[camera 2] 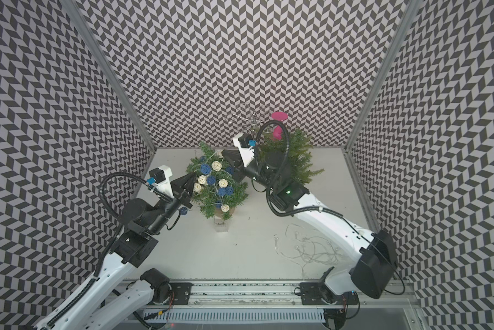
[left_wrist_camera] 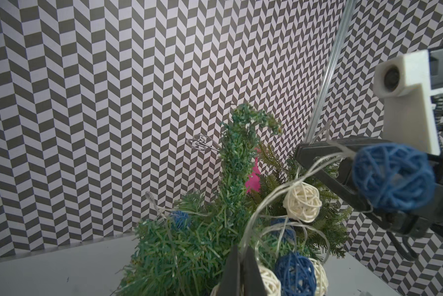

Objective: Wrap string light around the christmas tree
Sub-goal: Wrap the light string around the Christmas tree.

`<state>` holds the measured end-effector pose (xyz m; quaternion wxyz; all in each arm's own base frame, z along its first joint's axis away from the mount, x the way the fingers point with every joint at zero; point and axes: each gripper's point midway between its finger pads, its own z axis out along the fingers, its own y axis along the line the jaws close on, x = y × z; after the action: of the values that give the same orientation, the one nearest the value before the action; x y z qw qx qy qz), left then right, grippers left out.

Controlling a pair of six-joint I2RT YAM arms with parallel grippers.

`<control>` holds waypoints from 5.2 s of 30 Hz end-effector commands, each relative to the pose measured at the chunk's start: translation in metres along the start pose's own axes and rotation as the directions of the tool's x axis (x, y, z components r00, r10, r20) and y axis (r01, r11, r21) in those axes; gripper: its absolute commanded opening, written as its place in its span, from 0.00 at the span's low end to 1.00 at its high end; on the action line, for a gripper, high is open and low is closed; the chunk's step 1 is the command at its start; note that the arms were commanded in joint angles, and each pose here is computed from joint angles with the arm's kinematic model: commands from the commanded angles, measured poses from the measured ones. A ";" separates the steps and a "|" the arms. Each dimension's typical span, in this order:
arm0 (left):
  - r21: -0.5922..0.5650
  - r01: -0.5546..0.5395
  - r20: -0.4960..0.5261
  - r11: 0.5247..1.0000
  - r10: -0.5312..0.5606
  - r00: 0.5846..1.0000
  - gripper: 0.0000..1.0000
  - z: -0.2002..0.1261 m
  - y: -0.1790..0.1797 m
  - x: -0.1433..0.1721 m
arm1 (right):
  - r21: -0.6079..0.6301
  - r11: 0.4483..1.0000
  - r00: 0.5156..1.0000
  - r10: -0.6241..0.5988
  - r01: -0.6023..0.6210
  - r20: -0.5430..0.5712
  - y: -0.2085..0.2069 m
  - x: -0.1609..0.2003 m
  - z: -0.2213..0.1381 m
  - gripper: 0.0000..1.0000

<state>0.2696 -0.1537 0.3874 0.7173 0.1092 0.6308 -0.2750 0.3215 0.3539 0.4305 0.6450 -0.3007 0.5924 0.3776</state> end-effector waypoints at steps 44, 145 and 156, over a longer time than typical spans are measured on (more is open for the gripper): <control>0.119 0.126 -0.074 0.985 -0.118 0.990 0.04 0.064 0.053 -0.021 | -0.079 0.991 0.993 0.110 -0.112 -0.035 -0.049 -0.017 0.076 0.42; 0.018 0.082 -0.152 0.996 -0.079 0.985 0.00 -0.011 -0.006 0.090 | 0.047 0.999 1.000 0.013 -0.013 0.004 0.034 0.058 -0.063 0.55; 0.016 0.073 -0.206 0.997 -0.068 0.976 0.00 0.003 -0.004 0.109 | -0.140 0.989 0.999 -0.043 0.047 0.026 0.075 0.055 -0.061 0.53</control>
<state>0.2739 -0.1833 0.2802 0.6362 0.1218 0.7048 -0.2894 0.2400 0.3496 0.3466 0.6093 -0.3446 0.5962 0.3931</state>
